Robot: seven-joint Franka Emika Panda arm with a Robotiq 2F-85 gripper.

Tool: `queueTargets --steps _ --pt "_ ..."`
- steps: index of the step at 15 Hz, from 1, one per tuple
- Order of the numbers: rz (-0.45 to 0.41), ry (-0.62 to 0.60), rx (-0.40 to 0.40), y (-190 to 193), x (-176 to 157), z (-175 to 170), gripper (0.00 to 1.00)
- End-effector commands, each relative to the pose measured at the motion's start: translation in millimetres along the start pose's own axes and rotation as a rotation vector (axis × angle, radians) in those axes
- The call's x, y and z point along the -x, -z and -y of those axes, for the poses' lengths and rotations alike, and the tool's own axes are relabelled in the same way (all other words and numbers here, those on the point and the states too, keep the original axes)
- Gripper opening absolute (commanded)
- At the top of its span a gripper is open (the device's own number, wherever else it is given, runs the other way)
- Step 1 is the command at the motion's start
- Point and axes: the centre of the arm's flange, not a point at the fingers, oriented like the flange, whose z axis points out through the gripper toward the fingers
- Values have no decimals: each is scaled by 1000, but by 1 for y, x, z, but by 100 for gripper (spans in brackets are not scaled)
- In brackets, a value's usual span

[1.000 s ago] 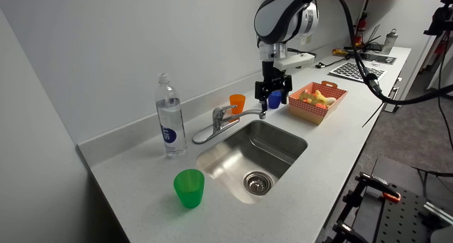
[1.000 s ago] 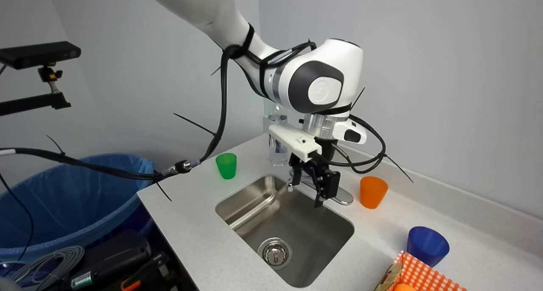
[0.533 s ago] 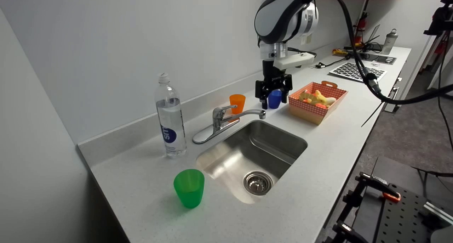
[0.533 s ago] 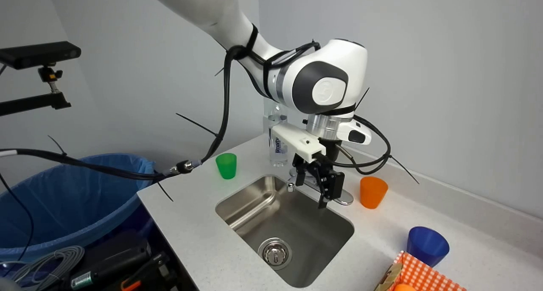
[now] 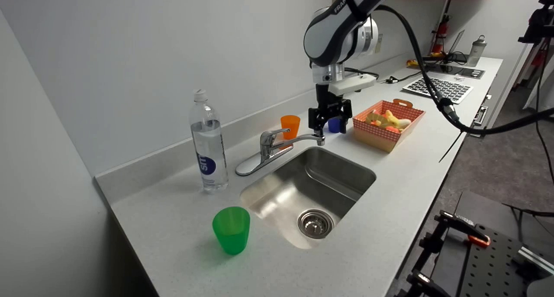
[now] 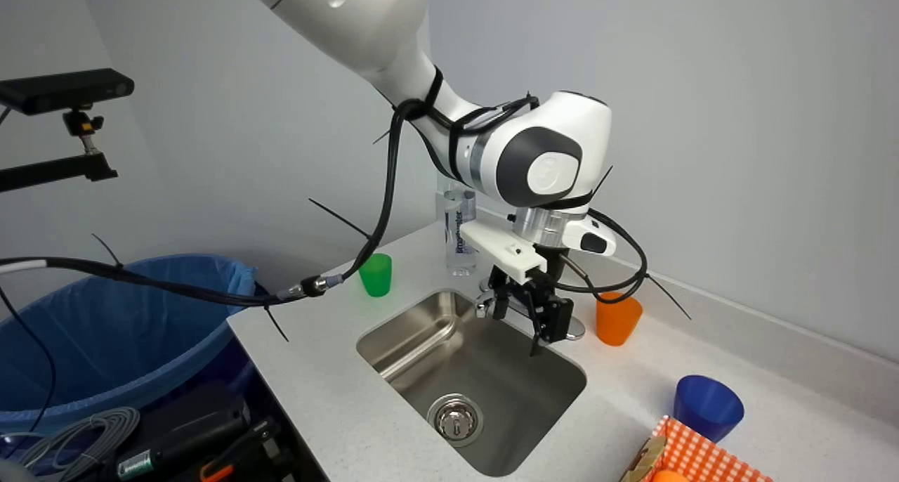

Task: Move the faucet nozzle to the left

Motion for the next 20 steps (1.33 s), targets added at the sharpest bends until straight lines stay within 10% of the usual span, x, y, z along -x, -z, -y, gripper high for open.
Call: queueTargets --steps 1,10,20 --pt "-21 51 -8 -2 -8 5 70" --pt "-97 228 -56 12 7 38 2" --pt "-109 357 -97 -3 25 82 0"
